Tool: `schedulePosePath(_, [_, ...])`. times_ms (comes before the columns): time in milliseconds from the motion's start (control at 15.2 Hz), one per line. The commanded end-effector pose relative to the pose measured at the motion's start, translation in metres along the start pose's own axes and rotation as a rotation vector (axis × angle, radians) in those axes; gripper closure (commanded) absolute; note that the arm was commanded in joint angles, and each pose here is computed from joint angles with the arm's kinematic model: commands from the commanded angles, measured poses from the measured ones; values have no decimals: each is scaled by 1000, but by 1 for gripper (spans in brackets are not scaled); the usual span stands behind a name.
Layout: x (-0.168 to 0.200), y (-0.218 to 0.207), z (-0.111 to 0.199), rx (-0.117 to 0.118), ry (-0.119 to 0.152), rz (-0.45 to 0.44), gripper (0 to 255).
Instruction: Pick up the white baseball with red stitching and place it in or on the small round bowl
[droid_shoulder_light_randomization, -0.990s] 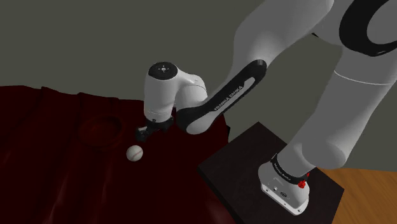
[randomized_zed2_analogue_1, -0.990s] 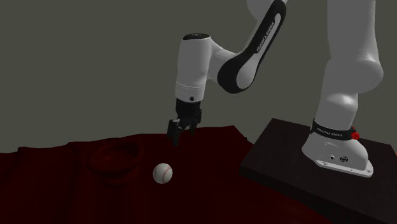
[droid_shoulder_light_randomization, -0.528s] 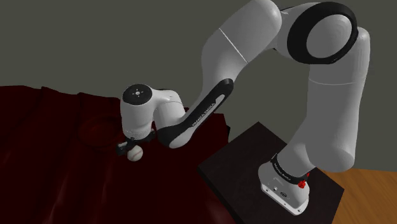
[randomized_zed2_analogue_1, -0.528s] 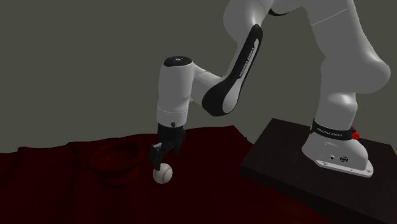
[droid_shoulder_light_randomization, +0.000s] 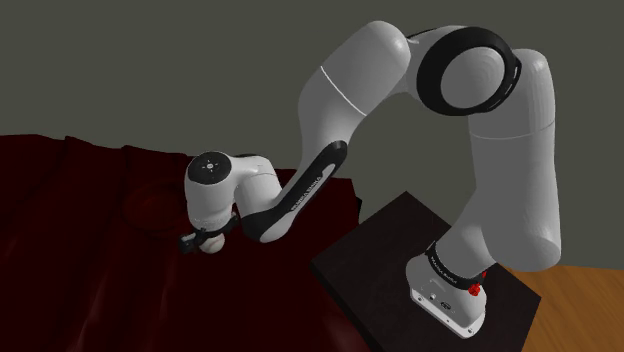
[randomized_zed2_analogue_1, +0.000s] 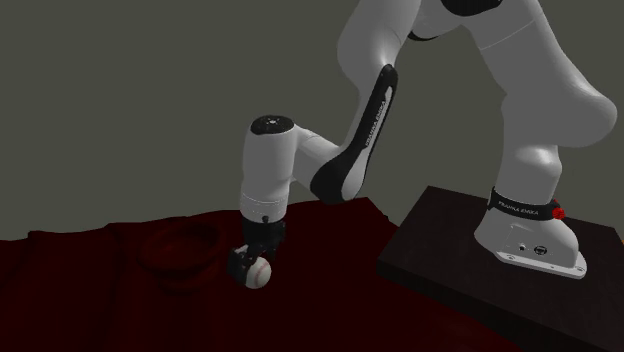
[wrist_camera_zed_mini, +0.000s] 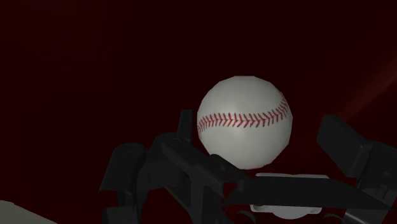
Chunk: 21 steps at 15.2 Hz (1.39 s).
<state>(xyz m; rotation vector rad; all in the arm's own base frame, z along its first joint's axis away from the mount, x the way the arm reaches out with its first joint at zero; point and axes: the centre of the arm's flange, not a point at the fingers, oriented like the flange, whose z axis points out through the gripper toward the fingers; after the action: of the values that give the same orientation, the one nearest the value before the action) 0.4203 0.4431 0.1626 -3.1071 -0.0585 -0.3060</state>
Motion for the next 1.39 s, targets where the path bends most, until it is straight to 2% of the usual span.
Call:
schedulePosePath(0, [0,0,7,0,0,0,0])
schedulePosePath(462, [0,0,7,0,0,0,0])
schedulePosePath(528, [0,0,7,0,0,0,255])
schedulePosePath(1122, [0,0,7,0,0,0,255])
schedulePosePath(1320, [3,0,-9,0,0,0,255])
